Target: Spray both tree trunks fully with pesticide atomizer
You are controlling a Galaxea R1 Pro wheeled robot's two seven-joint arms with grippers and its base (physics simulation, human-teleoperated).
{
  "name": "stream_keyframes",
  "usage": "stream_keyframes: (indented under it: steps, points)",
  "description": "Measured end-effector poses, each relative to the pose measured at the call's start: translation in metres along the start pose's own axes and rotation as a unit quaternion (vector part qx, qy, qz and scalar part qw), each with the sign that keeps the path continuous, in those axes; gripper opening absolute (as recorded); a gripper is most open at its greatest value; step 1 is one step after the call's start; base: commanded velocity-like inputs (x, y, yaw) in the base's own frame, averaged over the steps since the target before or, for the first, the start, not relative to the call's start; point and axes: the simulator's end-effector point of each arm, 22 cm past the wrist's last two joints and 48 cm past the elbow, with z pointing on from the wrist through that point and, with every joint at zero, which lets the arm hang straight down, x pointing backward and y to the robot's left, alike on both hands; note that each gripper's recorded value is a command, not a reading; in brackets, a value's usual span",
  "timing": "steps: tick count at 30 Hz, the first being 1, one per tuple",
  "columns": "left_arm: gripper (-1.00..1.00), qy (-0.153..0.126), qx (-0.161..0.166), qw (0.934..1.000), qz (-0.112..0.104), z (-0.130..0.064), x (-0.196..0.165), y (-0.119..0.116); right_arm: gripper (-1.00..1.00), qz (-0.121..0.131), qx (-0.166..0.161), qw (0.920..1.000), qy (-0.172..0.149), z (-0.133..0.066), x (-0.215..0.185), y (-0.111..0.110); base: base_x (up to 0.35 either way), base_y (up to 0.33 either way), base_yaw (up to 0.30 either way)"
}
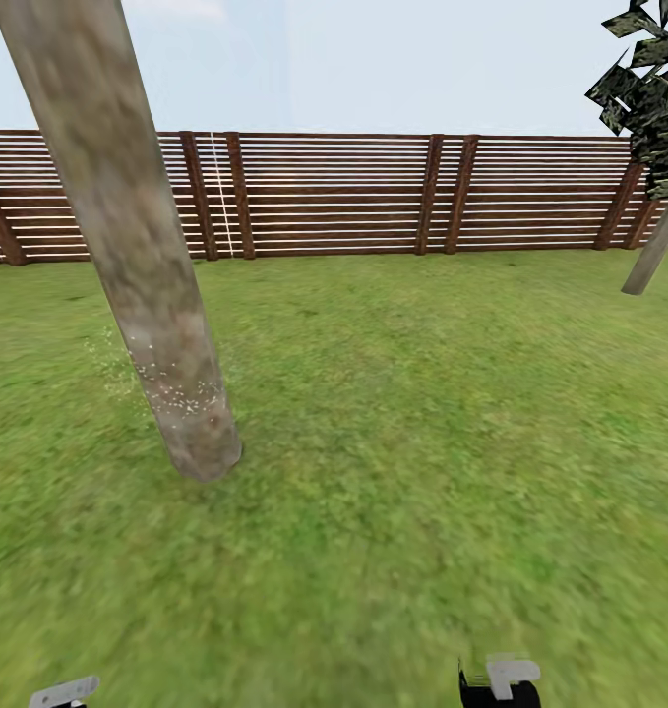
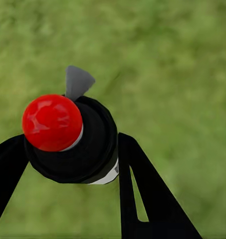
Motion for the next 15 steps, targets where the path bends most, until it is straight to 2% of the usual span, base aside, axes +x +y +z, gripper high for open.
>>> stream_keyframes:
  steps: [5,15]
  points:
    - [-1.00,0.000,0.001,1.0000,0.000,0.000,0.001,-0.001,1.00,-0.002,-0.004,0.9999,0.016,-0.010,0.024,0.005,0.000,0.000,0.000]
    - [-1.00,0.000,0.001,1.0000,0.000,0.000,0.001,-0.002,1.00,-0.002,-0.004,0.9998,0.019,-0.011,0.027,0.005,0.000,0.000,0.000]
